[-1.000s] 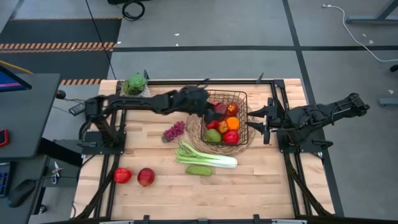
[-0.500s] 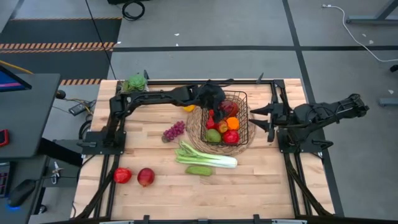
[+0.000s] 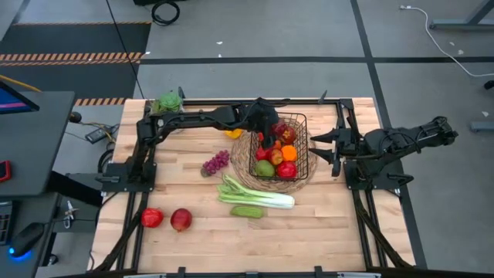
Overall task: Build produce basket
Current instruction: Put the top apple into the wire basket
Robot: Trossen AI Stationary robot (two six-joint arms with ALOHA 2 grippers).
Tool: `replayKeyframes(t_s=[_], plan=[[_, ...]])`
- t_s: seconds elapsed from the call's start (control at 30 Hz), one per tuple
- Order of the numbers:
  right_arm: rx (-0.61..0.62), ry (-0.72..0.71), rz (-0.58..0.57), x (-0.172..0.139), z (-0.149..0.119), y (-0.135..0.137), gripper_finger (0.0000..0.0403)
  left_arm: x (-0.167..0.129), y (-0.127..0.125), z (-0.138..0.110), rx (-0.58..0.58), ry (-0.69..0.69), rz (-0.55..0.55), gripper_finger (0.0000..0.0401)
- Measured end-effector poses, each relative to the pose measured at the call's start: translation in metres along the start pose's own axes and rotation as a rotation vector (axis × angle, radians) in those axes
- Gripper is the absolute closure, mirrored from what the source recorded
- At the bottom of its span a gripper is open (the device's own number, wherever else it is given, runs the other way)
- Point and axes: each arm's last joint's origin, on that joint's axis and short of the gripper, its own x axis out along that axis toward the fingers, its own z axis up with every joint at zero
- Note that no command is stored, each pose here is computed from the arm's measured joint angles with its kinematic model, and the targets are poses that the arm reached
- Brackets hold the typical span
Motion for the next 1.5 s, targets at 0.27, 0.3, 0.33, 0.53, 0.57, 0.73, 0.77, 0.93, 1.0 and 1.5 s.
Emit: replayKeyframes(t_s=[0.27,0.3,0.33,0.53,0.57,0.73,0.77,0.93,1.0,1.5], plan=[[0.004,-0.007,0.001,0.0,0.001,0.0,0.0215,0.005,0.0,-0.008,0.019,0.061,0.029,0.0002],[0.003,-0.005,0.001,0.001,0.001,0.0,0.0215,0.007,0.0,-0.01,0.018,0.07,0.032,0.0002],[0.004,-0.007,0.001,0.001,0.001,0.0,0.0215,0.009,0.0,-0.011,0.019,0.069,0.037,0.0002],[0.0,-0.013,0.001,0.003,0.002,0.002,0.0215,0.012,0.001,-0.015,0.041,0.1,0.055,0.0001],[-0.001,-0.012,0.001,0.003,0.002,0.002,0.0215,0.01,0.001,-0.014,0.062,0.103,0.071,0.0001],[-0.008,-0.01,0.001,0.003,0.001,0.002,0.0215,-0.002,-0.003,0.001,0.109,0.119,0.094,0.0001],[-0.011,-0.01,0.001,0.003,0.001,0.002,0.0215,-0.004,-0.004,0.005,0.11,0.107,0.093,0.0001],[-0.014,-0.01,0.001,0.003,0.001,0.002,0.0215,-0.012,-0.006,0.021,0.094,0.059,0.09,0.0001],[-0.013,-0.01,0.001,0.003,0.001,0.002,0.0215,-0.014,-0.005,0.027,0.053,0.017,0.091,0.0001],[-0.063,0.05,-0.297,0.027,-0.019,-0.007,0.0215,-0.012,-0.031,0.031,0.136,-0.021,0.032,0.0001]])
